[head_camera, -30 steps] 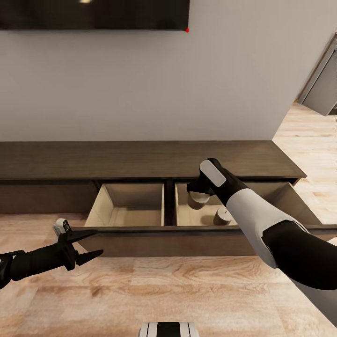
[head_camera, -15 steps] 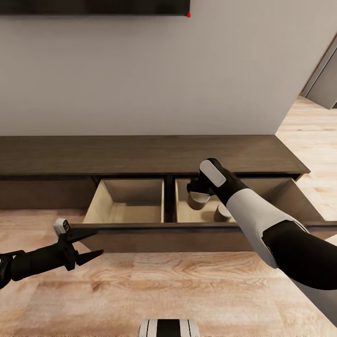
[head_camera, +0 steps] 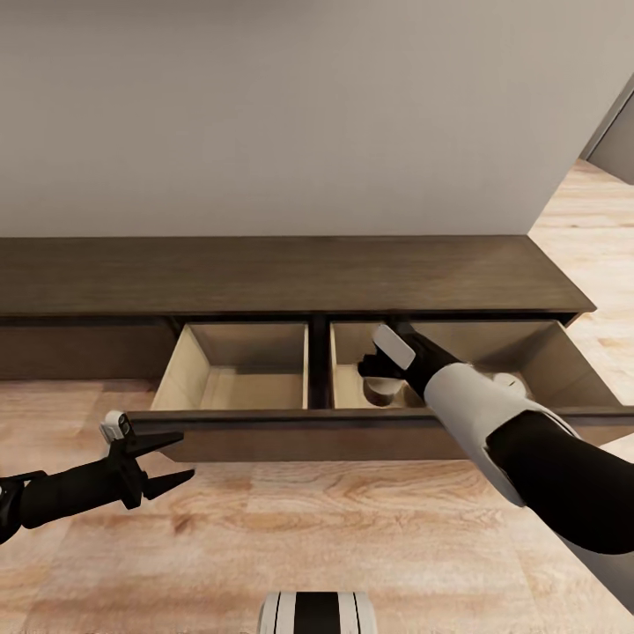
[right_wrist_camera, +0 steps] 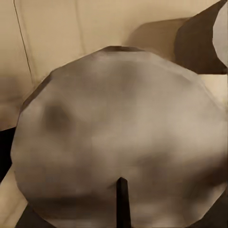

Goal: Place each of the two pumpkins and all three candles from the living room inside a cabinet in the living room (use any cabinet), then make sure every cabinet is closed, and position the cauldron so it is next to a table in the living room.

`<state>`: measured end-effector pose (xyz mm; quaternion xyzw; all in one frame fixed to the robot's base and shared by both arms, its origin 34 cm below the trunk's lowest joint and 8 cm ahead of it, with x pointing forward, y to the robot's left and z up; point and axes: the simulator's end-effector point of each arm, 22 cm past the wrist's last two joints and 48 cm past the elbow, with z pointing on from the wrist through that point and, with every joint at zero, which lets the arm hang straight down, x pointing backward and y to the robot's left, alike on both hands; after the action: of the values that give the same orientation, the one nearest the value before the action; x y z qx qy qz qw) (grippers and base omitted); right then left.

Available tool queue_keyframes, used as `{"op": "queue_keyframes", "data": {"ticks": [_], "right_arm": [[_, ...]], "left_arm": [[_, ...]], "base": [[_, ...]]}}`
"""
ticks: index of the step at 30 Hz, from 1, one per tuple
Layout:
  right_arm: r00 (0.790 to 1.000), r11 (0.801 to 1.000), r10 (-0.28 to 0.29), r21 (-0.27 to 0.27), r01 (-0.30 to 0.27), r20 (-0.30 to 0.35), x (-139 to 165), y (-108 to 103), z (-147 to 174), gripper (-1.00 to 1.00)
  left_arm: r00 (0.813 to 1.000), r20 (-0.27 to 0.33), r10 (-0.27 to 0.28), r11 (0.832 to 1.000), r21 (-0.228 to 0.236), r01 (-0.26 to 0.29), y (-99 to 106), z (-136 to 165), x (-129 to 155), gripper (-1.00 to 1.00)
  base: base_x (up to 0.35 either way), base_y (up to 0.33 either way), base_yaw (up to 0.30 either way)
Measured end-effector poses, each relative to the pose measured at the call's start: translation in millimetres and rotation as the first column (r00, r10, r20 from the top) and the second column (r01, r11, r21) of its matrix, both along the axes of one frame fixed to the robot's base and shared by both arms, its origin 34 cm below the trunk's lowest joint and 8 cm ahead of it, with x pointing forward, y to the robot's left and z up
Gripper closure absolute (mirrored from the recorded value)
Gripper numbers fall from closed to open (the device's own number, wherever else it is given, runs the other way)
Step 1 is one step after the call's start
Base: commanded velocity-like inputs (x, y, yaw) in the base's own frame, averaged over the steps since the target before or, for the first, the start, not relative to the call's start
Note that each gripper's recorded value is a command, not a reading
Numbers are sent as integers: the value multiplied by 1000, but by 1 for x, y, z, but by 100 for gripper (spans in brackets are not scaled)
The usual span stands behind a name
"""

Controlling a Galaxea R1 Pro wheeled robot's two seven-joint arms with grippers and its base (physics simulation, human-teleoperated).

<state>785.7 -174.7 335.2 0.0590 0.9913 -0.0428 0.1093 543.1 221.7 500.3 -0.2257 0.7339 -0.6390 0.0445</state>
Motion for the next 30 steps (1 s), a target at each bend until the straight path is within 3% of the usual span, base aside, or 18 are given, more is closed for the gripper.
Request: {"op": "queue_keyframes", "data": {"ticks": [9, 17, 24, 30], "right_arm": [[999, 1000, -4, 7, 5, -40, -10, -3, -34, -100], [1000, 1000, -2, 16, 2, -21, -5, 2, -31, -100], [996, 999, -15, 38, 12, 90, 23, 13, -13, -100], [999, 998, 9, 54, -12, 54, 19, 15, -12, -100]], "left_arm": [[999, -37, -1, 1000, 0, 1, 0, -18, 0, -100], [999, -37, -1, 1000, -1, 1, 0, -18, 0, -100], [999, -37, -1, 1000, -1, 1, 0, -18, 0, -100], [999, -38, -1, 1000, -2, 1, -1, -18, -1, -100]], "base": [[0, 0, 0], [0, 0, 0], [0, 0, 0], [0, 0, 0]]}}
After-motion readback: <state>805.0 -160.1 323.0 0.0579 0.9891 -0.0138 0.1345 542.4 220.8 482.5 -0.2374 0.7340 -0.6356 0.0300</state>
